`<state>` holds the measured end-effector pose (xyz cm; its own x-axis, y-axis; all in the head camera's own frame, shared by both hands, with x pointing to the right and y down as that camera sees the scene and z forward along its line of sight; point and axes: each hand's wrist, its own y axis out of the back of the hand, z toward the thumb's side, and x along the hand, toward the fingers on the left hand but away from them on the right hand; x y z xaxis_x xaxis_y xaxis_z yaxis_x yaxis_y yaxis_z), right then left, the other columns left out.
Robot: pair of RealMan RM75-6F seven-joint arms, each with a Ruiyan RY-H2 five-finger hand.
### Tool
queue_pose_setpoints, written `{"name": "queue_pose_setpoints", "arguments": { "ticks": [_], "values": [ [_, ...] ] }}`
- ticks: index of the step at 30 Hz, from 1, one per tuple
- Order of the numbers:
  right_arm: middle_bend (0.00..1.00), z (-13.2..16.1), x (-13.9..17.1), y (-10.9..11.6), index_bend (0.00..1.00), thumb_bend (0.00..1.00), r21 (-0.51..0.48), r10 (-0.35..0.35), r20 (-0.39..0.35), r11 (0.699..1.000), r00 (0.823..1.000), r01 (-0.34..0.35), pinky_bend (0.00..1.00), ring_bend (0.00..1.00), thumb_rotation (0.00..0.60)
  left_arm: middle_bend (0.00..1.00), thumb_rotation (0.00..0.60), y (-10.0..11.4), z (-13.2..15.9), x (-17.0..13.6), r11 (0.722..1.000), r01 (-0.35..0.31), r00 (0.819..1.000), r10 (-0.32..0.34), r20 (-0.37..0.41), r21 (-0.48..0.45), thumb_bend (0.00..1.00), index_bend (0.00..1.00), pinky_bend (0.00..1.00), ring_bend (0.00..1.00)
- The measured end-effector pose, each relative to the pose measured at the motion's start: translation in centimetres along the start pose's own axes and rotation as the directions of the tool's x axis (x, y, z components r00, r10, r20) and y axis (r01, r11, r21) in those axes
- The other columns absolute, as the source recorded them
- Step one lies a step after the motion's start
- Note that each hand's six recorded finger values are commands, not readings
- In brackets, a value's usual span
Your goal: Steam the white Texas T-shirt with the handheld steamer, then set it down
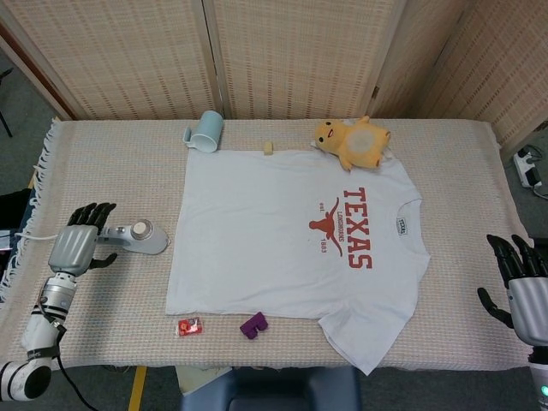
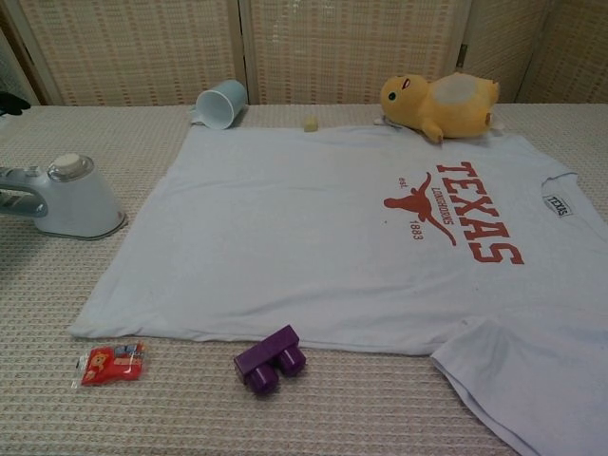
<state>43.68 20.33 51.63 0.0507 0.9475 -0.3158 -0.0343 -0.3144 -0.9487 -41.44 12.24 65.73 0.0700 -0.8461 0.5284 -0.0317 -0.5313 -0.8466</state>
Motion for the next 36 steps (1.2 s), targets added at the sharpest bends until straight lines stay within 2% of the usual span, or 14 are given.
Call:
{"name": "queue_pose_setpoints", "arguments": {
  "ticks": [7, 16, 24, 27, 32, 36],
  "values": [
    [0.13, 0.3, -0.2, -0.2, 0.00, 0.26, 0.002, 0.008, -0.011, 1.000, 1.000, -0.008, 0.16, 0.04, 0.600, 0.16, 0.600, -1.9, -0.1, 2.1, 0.999, 0.035, 0.999, -0.035, -0.033, 0.015, 0.24, 0.16, 0.14, 0.10],
    [0.13, 0.3, -0.1, -0.2, 0.00, 0.26, 0.001, 0.010, -0.006, 1.000, 1.000, -0.010, 0.16, 0.04, 0.600, 0.24, 0.600, -3.1, -0.4, 4.5, 0.998, 0.042, 0.997, -0.039, -0.064, 0.046, 0.26, 0.24, 0.17, 0.16],
    [0.13, 0.0, 0.0, -0.6, 0.00, 0.26, 0.002, 0.021, 0.010, 1.000, 1.000, -0.021, 0.16, 0.04, 0.600, 0.34, 0.600, -3.9, -1.0, 6.2, 0.997, 0.050, 0.995, -0.044, -0.094, 0.064, 0.33, 0.32, 0.21, 0.25],
    [0.13, 0.0, 0.0, -0.7, 0.00, 0.26, 0.000, 0.024, 0.015, 1.000, 1.000, -0.024, 0.16, 0.04, 0.600, 0.40, 0.600, -4.1, -1.1, 6.8, 0.997, 0.048, 0.994, -0.041, -0.105, 0.064, 0.36, 0.39, 0.23, 0.29],
    [0.13, 0.0, -0.1, -0.9, 0.00, 0.26, -0.003, 0.034, 0.022, 0.999, 0.999, -0.034, 0.16, 0.04, 0.600, 0.55, 0.600, -4.5, -1.1, 7.7, 0.998, 0.030, 0.993, -0.025, -0.113, 0.048, 0.36, 0.54, 0.33, 0.41],
    [0.13, 0.1, -0.1, -1.2, 0.00, 0.26, -0.009, 0.045, 0.024, 0.999, 0.999, -0.045, 0.16, 0.04, 0.600, 0.67, 0.600, -4.8, -0.8, 8.1, 1.000, 0.010, 0.994, -0.008, -0.107, 0.023, 0.36, 0.65, 0.46, 0.51]
  ]
}}
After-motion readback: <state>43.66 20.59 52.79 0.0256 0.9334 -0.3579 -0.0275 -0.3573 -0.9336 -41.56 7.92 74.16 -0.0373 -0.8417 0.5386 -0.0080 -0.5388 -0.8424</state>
